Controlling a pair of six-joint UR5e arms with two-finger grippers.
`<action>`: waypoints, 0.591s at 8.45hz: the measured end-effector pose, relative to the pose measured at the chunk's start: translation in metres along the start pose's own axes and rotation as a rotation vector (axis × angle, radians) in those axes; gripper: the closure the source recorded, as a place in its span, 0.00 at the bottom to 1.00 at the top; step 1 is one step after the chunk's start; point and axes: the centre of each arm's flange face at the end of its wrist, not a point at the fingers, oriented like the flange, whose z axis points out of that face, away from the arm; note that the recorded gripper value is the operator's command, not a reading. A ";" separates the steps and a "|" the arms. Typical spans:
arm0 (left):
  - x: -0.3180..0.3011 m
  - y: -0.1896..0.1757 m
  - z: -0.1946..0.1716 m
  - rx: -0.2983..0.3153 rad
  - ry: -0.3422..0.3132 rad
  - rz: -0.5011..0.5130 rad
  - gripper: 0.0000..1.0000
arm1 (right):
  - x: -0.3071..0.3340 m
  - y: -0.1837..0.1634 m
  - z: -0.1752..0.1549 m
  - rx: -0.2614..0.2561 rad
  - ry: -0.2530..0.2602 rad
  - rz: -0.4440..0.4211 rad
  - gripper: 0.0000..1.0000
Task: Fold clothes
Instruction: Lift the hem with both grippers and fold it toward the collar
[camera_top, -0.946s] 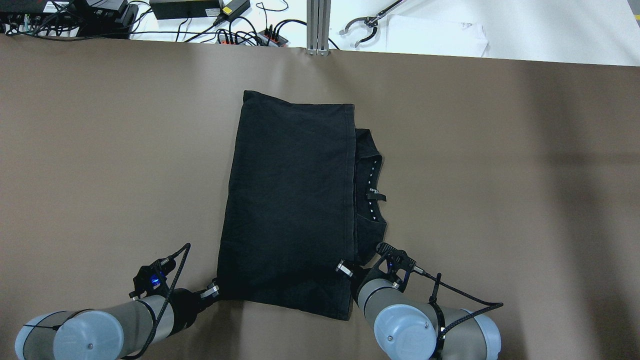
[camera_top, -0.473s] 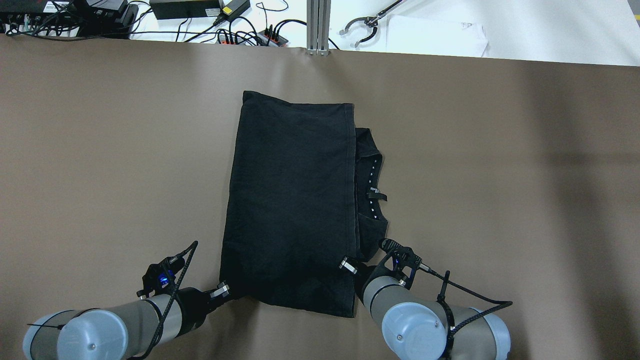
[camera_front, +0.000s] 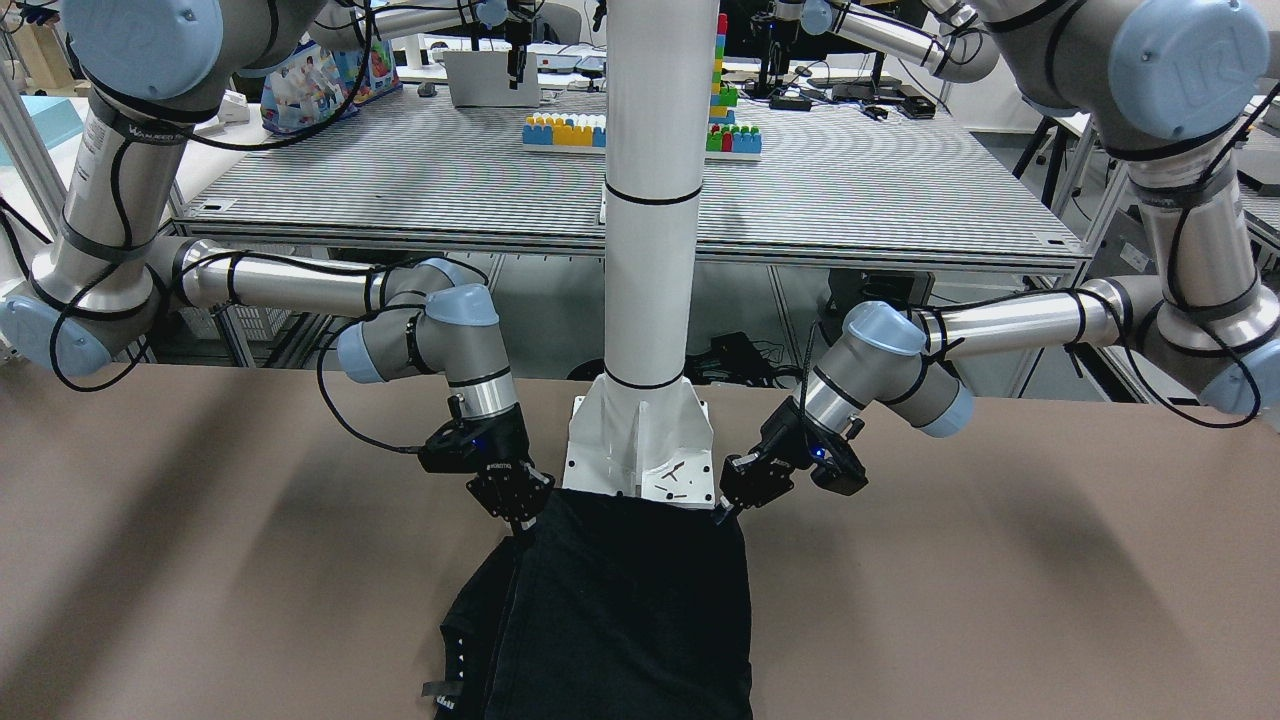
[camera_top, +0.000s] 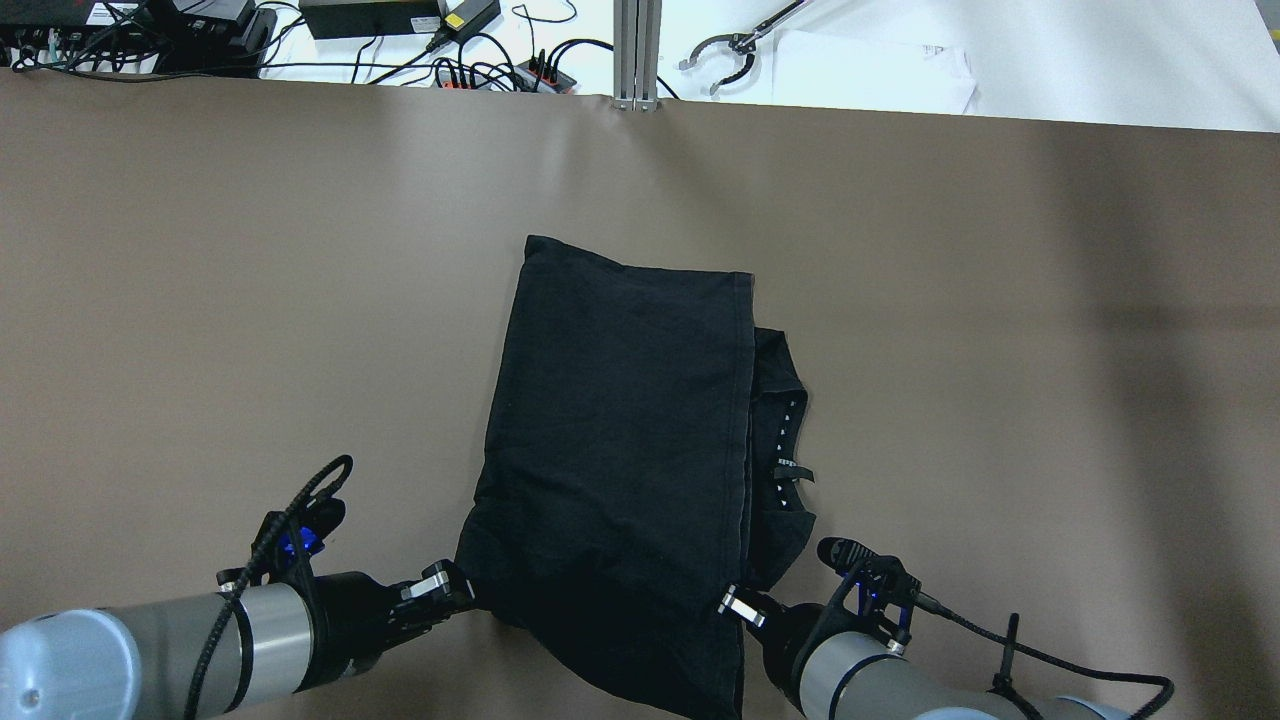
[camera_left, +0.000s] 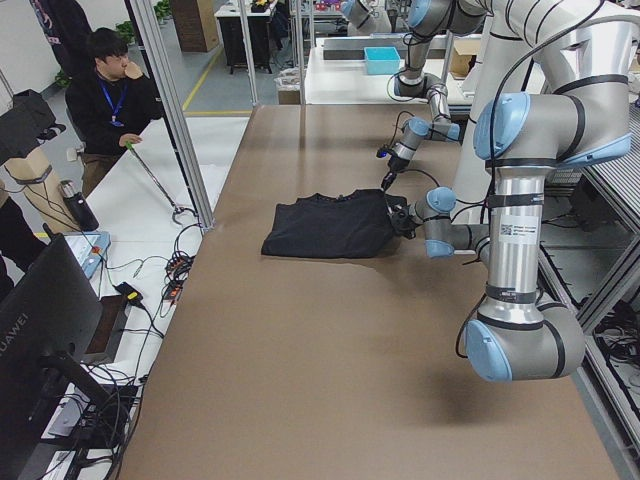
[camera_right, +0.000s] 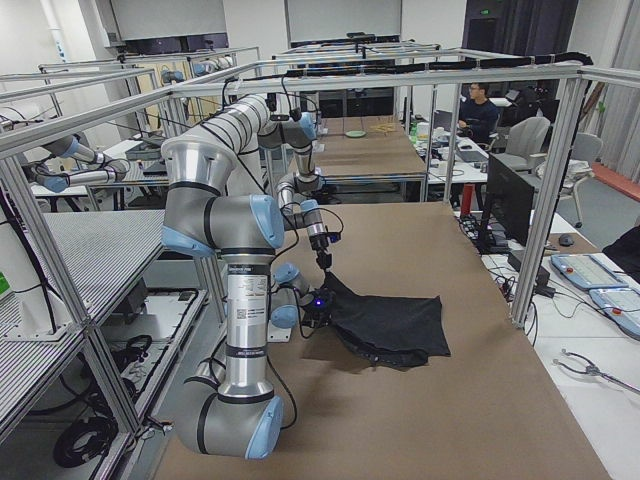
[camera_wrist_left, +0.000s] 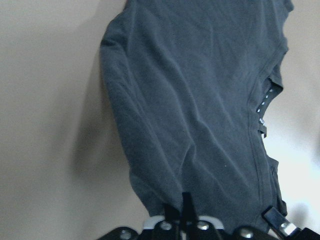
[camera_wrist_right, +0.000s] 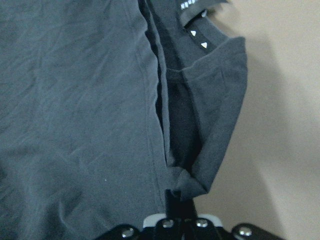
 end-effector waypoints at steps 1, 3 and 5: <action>0.019 -0.012 -0.011 -0.013 0.006 0.032 1.00 | -0.004 -0.003 -0.018 -0.006 -0.006 -0.002 1.00; 0.075 -0.054 -0.020 0.035 -0.029 0.073 1.00 | -0.016 -0.026 -0.024 0.020 0.006 0.000 1.00; 0.147 -0.091 -0.022 0.096 -0.092 0.082 1.00 | -0.044 -0.068 -0.008 0.076 0.048 0.027 1.00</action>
